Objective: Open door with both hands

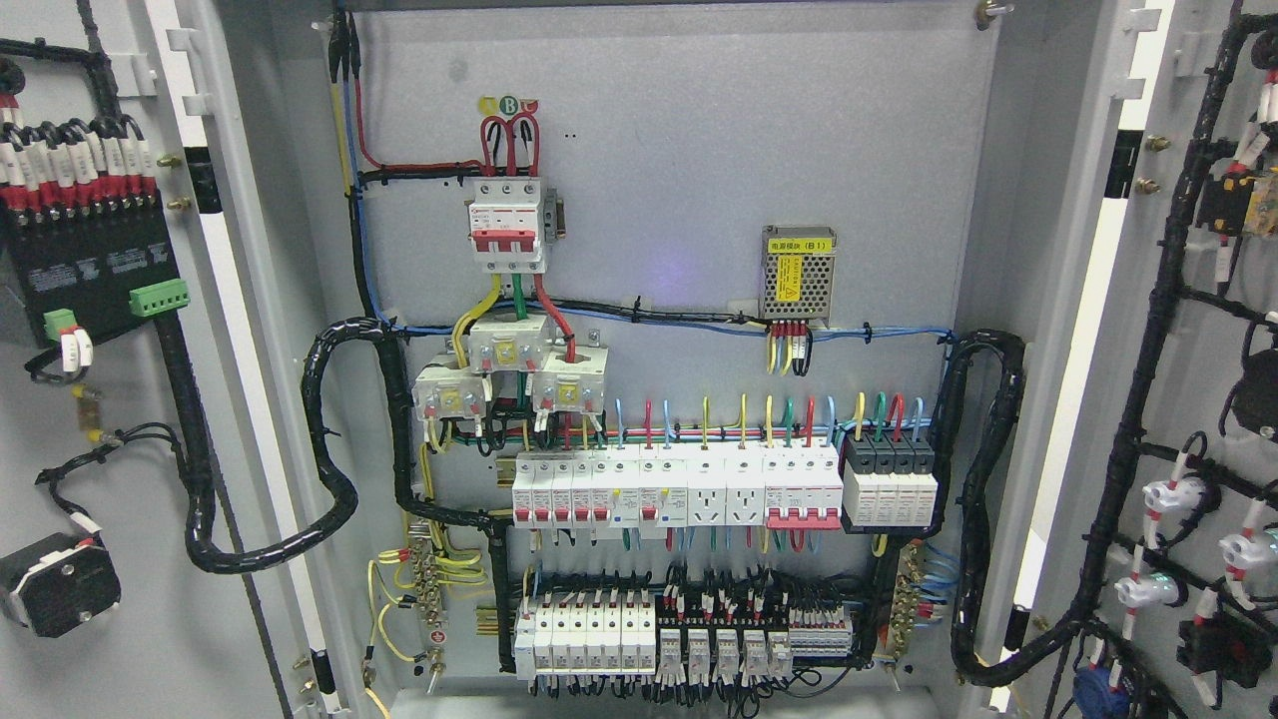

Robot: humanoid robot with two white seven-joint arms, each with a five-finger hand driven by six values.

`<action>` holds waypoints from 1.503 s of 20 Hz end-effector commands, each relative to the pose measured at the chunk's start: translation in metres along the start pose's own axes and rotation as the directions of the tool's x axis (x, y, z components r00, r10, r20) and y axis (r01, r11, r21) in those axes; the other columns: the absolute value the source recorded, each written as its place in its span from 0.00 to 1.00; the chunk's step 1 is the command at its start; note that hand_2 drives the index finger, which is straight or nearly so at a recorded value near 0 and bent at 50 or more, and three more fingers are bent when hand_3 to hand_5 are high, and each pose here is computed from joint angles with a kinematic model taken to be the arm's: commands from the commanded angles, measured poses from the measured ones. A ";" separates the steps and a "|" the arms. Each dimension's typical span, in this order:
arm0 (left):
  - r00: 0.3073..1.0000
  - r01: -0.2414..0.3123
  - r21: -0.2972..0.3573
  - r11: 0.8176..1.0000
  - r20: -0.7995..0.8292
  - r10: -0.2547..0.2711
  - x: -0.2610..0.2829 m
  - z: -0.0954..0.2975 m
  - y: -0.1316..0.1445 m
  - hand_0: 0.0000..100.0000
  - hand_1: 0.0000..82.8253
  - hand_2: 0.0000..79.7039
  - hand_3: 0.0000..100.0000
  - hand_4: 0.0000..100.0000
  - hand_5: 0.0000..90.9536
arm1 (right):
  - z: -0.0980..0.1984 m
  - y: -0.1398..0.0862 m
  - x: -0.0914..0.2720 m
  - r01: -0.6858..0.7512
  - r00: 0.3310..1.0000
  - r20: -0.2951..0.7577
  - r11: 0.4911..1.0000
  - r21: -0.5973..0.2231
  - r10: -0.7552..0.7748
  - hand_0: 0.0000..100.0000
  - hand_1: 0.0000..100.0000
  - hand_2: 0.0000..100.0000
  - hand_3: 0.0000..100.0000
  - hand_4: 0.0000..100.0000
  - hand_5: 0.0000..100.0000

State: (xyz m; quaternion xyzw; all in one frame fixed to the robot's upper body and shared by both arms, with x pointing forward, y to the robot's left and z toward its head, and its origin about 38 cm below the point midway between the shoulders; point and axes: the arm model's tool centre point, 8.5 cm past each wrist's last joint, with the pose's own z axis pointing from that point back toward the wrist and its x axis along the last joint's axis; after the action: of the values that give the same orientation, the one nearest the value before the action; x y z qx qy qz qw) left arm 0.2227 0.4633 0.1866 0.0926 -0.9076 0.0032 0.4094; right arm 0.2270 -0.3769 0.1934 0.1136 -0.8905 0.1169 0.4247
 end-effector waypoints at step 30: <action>0.972 0.148 0.229 0.962 -0.214 -0.098 -0.109 -0.082 0.096 0.00 0.00 0.00 0.00 0.03 0.00 | -0.011 -0.010 0.020 -0.049 0.988 0.146 0.998 0.032 0.044 0.00 0.00 0.00 0.00 0.00 0.00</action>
State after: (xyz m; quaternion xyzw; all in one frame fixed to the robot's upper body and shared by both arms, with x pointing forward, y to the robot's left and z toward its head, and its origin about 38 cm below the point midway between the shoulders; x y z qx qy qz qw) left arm 0.3225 0.5611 0.1955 0.1806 -0.8843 0.0736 0.4243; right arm 0.2338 -0.3825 0.2037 0.1144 -0.8882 0.1393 0.4225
